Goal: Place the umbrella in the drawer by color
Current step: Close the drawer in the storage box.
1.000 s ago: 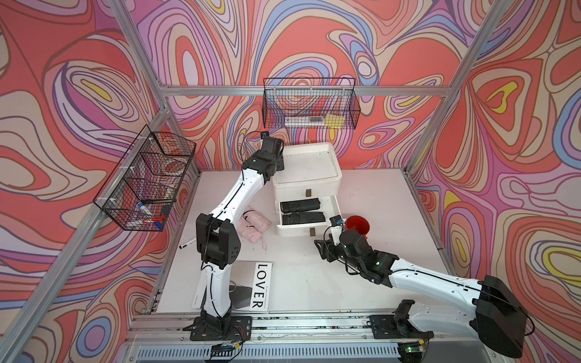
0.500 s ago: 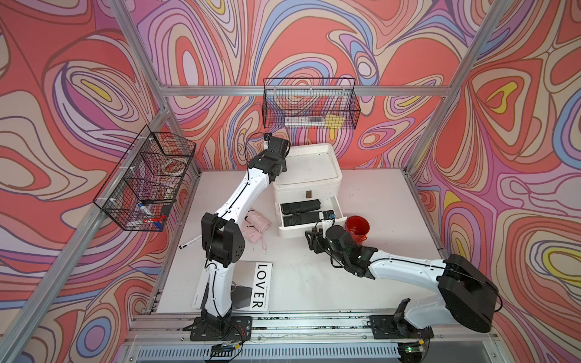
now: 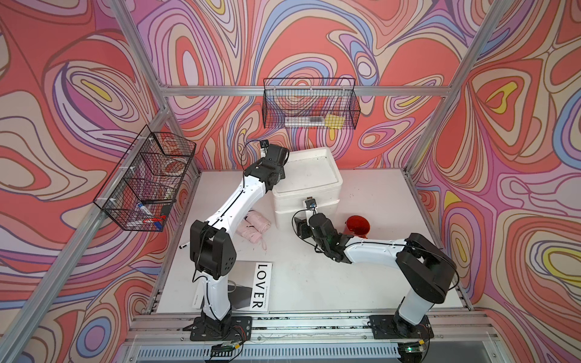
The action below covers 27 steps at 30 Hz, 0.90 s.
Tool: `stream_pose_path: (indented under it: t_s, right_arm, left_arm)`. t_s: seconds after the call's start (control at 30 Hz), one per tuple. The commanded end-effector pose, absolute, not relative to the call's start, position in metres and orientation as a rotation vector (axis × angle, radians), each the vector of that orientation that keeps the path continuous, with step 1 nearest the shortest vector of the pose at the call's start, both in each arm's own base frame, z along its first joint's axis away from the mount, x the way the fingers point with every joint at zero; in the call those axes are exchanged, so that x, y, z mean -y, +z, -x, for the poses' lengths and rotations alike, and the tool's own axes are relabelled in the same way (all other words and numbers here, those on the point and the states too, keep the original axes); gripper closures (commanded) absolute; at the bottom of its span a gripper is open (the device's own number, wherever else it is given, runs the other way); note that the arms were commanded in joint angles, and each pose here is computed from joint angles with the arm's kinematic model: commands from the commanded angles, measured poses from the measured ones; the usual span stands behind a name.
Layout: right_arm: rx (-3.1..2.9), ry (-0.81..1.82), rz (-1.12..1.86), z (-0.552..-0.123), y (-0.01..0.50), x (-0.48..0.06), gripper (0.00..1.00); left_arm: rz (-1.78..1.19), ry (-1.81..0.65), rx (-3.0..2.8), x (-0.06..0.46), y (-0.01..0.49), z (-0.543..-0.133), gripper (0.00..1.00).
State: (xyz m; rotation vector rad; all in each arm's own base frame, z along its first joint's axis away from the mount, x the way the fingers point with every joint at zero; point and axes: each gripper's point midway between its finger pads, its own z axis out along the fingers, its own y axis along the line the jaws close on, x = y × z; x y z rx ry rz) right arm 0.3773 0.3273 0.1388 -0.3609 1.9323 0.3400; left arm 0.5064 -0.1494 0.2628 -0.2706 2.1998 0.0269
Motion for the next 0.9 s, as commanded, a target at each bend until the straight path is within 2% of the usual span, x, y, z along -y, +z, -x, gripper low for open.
stream_pose_path:
  t_s: [0.0, 0.23, 0.3, 0.4, 0.6, 0.87]
  right_arm:
    - [-1.717, 0.487, 0.420, -0.383, 0.177, -0.365, 0.29]
    - [-1.642, 0.581, 0.371, -0.380, 0.173, -0.370, 0.31]
    - [-1.688, 0.596, 0.360, -0.373, 0.164, -0.363, 0.32]
    - [-1.787, 0.634, 0.339, -0.357, 0.150, -0.350, 0.33]
    - [-1.989, 0.658, 0.278, -0.327, 0.103, -0.323, 0.33]
    - [-1.959, 0.530, 0.204, -0.342, 0.077, -0.306, 0.39]
  left_arm:
    - [0.141, -0.165, -2.420, 0.194, 0.225, -0.460, 1.00]
    - [0.136, -0.116, -2.414, 0.181, 0.226, -0.449, 1.00]
    - [0.157, -0.066, -2.401, 0.172, 0.227, -0.451, 1.00]
    - [0.190, -0.052, -2.398, 0.164, 0.226, -0.455, 0.95]
    - [0.215, -0.053, -2.405, 0.165, 0.226, -0.461, 0.95]
    - [0.210, -0.079, -2.429, 0.170, 0.222, -0.459, 0.95]
